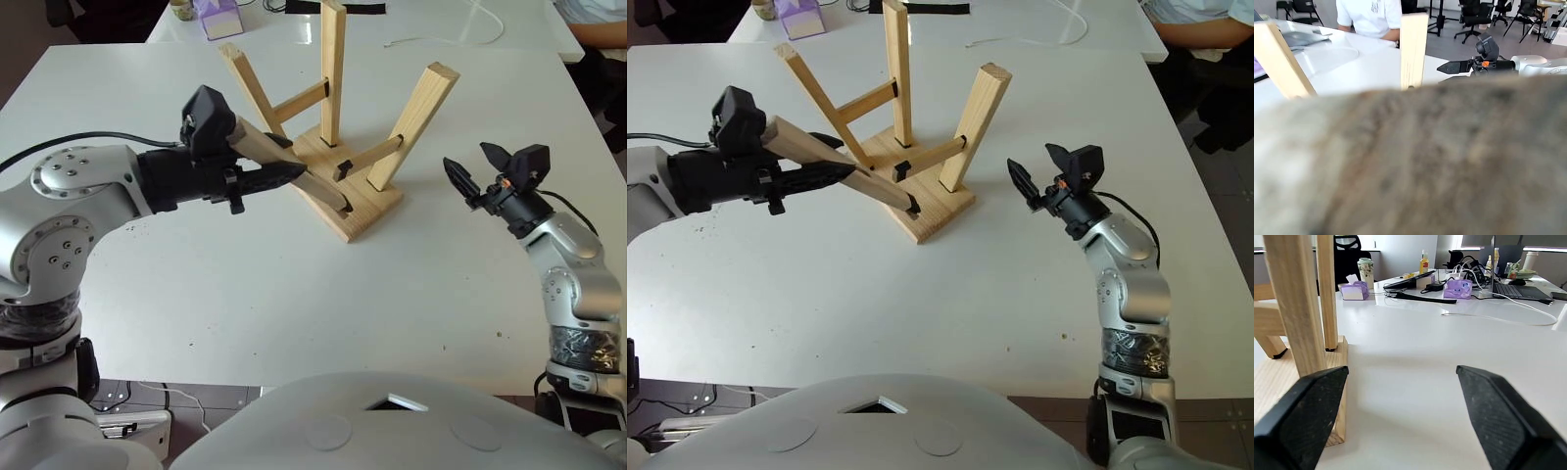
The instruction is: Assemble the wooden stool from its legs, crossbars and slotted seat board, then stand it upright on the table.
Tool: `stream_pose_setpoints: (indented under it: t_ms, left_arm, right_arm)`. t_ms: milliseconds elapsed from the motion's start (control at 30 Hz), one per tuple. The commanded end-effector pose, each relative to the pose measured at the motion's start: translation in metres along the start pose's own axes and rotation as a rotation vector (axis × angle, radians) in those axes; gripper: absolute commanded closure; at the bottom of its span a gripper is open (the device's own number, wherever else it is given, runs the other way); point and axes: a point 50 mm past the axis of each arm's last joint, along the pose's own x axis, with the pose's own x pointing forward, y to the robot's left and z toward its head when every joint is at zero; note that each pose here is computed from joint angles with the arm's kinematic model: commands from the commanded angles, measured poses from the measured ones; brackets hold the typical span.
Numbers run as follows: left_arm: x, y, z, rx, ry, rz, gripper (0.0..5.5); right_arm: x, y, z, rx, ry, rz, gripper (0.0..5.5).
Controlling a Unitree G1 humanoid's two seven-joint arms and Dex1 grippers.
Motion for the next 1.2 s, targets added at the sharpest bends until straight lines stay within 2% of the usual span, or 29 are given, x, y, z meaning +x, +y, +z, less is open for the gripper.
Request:
stream_pose_setpoints:
  t_ms: [33,167,367,500,733,1200]
  left_arm:
    - [0.01,0.008,-0.006,-0.013,0.046,0.034,3.46]
    - [0.019,0.01,-0.012,0.024,0.086,0.036,3.46]
    - [0.017,0.015,-0.013,0.048,0.132,0.061,3.46]
    - [0.001,0.022,-0.01,0.067,0.203,0.072,3.46]
    - [-0.023,0.025,-0.007,0.128,0.343,-0.07,3.46]
    - [-0.015,0.017,-0.016,0.172,0.361,-0.033,3.46]
  right_arm:
    - [0.007,0.003,-0.006,-0.009,-0.004,-0.038,1.42]
    - [0.01,0.003,-0.011,-0.012,0.005,-0.054,1.42]
    - [0.007,0.003,-0.016,-0.001,0.009,-0.076,1.42]
    - [-0.001,0.006,-0.022,0.018,0.016,-0.095,1.42]
    - [-0.02,0.013,-0.032,0.056,0.026,-0.163,1.42]
    - [-0.017,0.02,-0.027,0.058,0.02,-0.133,1.42]
